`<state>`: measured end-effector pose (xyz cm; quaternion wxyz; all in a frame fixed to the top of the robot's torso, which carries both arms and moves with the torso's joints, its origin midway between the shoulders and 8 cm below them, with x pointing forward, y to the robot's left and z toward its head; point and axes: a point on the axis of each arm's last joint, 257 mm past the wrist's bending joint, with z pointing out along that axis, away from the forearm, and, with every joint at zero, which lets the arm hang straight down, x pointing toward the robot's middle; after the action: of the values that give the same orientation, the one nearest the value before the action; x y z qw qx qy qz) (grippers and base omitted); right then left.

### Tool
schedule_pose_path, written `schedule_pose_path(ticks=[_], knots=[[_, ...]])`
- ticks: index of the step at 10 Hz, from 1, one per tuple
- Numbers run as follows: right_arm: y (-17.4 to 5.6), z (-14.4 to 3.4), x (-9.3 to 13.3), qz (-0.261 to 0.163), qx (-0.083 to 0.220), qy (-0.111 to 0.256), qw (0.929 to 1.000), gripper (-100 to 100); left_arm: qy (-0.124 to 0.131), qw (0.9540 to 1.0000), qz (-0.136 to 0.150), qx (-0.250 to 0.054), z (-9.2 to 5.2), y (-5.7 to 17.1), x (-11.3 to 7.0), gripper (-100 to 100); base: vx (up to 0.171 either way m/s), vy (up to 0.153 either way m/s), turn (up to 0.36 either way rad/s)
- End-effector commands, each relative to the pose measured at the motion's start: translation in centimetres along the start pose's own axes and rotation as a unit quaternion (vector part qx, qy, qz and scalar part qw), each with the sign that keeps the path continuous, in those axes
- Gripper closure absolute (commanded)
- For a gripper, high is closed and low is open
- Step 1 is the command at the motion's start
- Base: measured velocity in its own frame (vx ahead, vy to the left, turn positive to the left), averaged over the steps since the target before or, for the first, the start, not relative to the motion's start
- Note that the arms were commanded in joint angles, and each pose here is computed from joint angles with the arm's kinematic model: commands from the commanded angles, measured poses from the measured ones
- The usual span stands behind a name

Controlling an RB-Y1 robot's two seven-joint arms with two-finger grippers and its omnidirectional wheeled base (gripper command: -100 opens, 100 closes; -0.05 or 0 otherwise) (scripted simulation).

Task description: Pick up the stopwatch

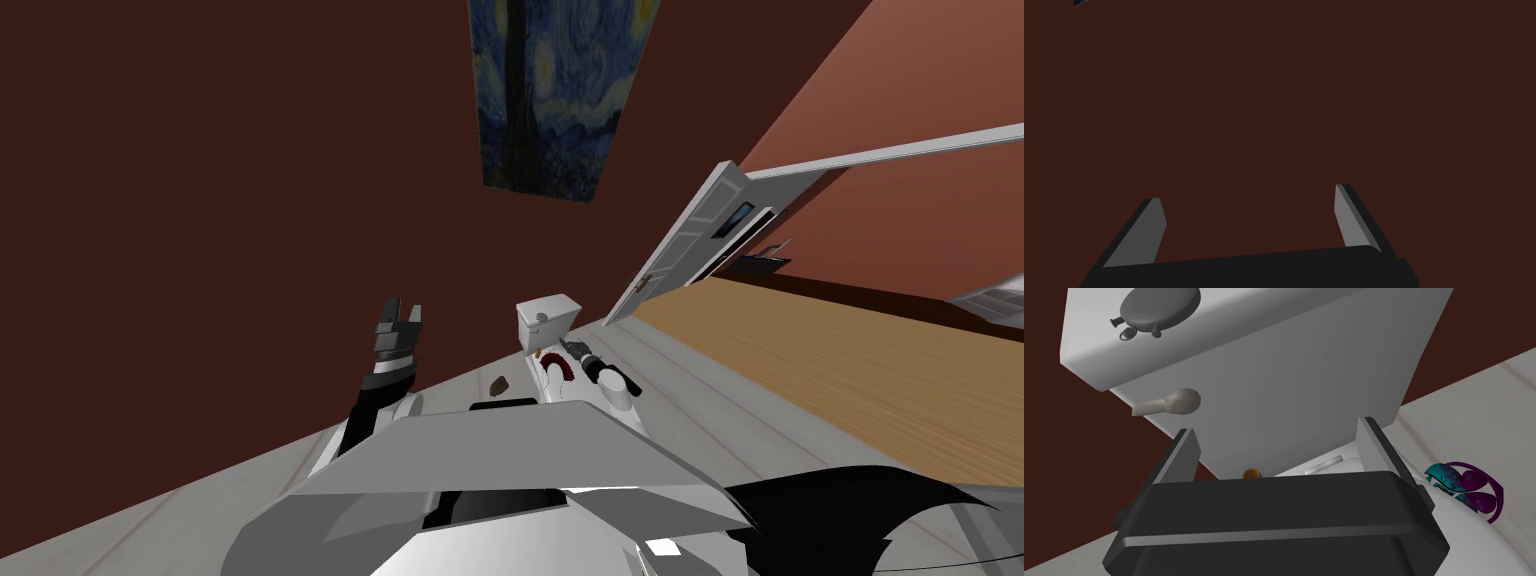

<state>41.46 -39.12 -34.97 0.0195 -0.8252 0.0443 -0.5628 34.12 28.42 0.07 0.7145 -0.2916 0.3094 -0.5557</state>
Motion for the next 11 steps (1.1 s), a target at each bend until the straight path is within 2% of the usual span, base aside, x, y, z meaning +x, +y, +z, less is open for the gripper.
schedule_pose_path(ticks=[1,2,4,5,6,7,9,10,11], knots=[[0.5,-0.2,-1.1,0.047,0.009,-0.011,0.9988,-100,0.0,1.0,0.0,0.0,0.0,0.0,0.0,0,0.011,0.019,-0.008],[0.4,-0.2,-1.0,0.051,0.011,-0.009,0.9986,-100,0.0,1.0,0.0,0.0,0.0,0.0,0.0,0,0.008,0.018,-0.008],[1.5,-0.6,-2.4,0.123,0.019,-0.022,0.9919,-100,0.0,1.0,0.0,0.0,0.0,0.0,0.0,0,0.016,0.023,-0.01],[1.0,-0.6,-2.3,0.133,0.029,-0.021,0.9905,-100,0.0,1.0,0.0,0.0,0.0,0.0,0.0,0,0.022,0.022,-0.008],[1.4,-0.8,-2.8,0.166,0.034,-0.026,0.9852,-100,0.0,1.0,0.0,0.0,0.0,0.0,0.0,0,0.025,0.018,-0.002],[1.2,-0.8,-2.7,0.172,0.038,-0.024,0.9841,-100,0.0,1.0,0.0,0.0,0.0,0.0,0.0,0,0.02,0.014,-0.003],[1.9,-1.2,-3.3,0.238,0.05,-0.026,0.9695,-100,0.0,1.0,0.0,0.0,0.0,0.0,0.0,0,0.035,0.015,-0.002],[1.6,-1.2,-3.1,0.245,0.058,-0.024,0.9675,-100,0.0,1.0,0.0,0.0,0.0,0.0,0.0,0,0.035,0.012,-0.003],[1.7,-1.4,-3.2,0.276,0.067,-0.024,0.9585,-100,0.0,1.0,0.0,0.0,0.0,0.0,0.0,0,0.034,0.01,0.003]])
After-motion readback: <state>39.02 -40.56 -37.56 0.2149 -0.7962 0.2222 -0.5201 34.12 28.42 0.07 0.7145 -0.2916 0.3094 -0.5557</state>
